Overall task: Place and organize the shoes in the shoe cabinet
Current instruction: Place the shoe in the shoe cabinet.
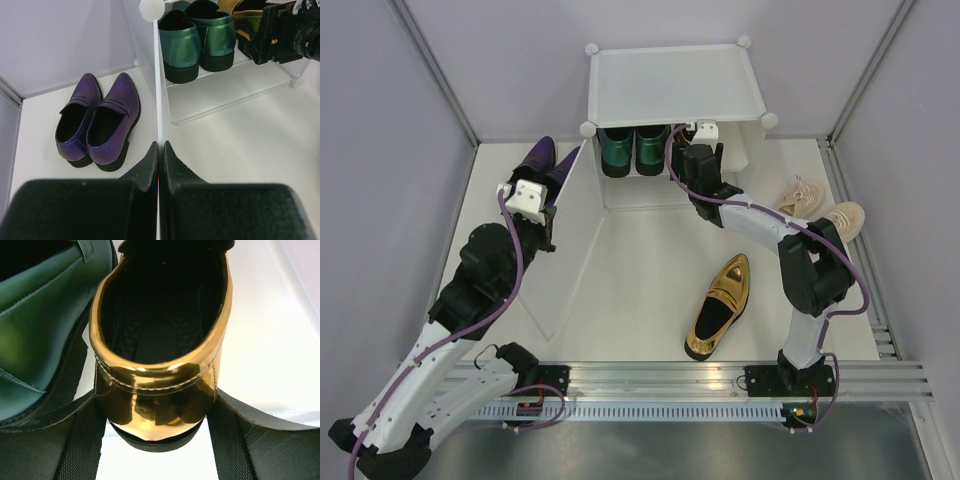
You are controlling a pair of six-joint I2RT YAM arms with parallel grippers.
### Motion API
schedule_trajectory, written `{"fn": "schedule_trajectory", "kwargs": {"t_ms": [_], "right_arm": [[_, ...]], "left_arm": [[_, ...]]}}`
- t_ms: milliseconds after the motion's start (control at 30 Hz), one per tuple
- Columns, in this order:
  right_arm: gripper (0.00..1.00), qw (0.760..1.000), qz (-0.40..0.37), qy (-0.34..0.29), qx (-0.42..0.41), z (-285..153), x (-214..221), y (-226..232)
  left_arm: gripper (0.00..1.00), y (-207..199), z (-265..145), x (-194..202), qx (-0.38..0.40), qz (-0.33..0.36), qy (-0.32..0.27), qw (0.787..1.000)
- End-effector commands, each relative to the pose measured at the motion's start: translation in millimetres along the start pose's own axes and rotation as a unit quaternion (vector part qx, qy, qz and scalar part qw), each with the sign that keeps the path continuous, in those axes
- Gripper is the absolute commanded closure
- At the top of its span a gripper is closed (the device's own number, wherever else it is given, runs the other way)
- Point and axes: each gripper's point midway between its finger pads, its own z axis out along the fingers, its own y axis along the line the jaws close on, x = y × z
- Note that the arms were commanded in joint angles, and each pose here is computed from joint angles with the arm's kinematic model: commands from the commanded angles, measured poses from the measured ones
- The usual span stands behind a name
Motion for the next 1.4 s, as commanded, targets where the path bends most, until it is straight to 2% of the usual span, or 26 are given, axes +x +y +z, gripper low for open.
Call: {"fn": "schedule_trajectory", "kwargs": {"t_ms": [0, 500, 900, 1000, 1100, 1367], "right_arm": [[0.84, 0.995, 0.042, -0.057, -0.065, 3.6, -50.0, 30.6], [0.84, 0.995, 0.039, -0.063, -0.068, 9.4, -56.8, 35.0], [0.77, 0.995, 0.035, -0.061, -0.066, 14.9, -55.0, 36.7], [0.61, 0.995, 0.034, -0.059, -0.068, 12.9, -55.0, 37.3], [0.49, 0.995, 0.036, -0.059, -0.067, 9.7, -55.2, 35.5], [0.3, 0.995, 0.042, -0.06, -0.067, 5.9, -61.0, 34.0]], "left_arm": [[0.98, -14.8, -5.8, 33.2, 0.04, 0.023, 0.054, 0.998], [0.98, -16.0, -6.8, 33.0, 0.041, 0.025, 0.052, 0.997], [0.98, -15.8, -8.0, 33.6, 0.04, 0.027, 0.051, 0.998], [0.98, -15.8, -8.0, 33.6, 0.04, 0.027, 0.051, 0.998], [0.98, -16.4, -7.7, 33.9, 0.041, 0.028, 0.051, 0.997], [0.98, -16.3, -8.5, 34.2, 0.04, 0.028, 0.05, 0.998]]}}
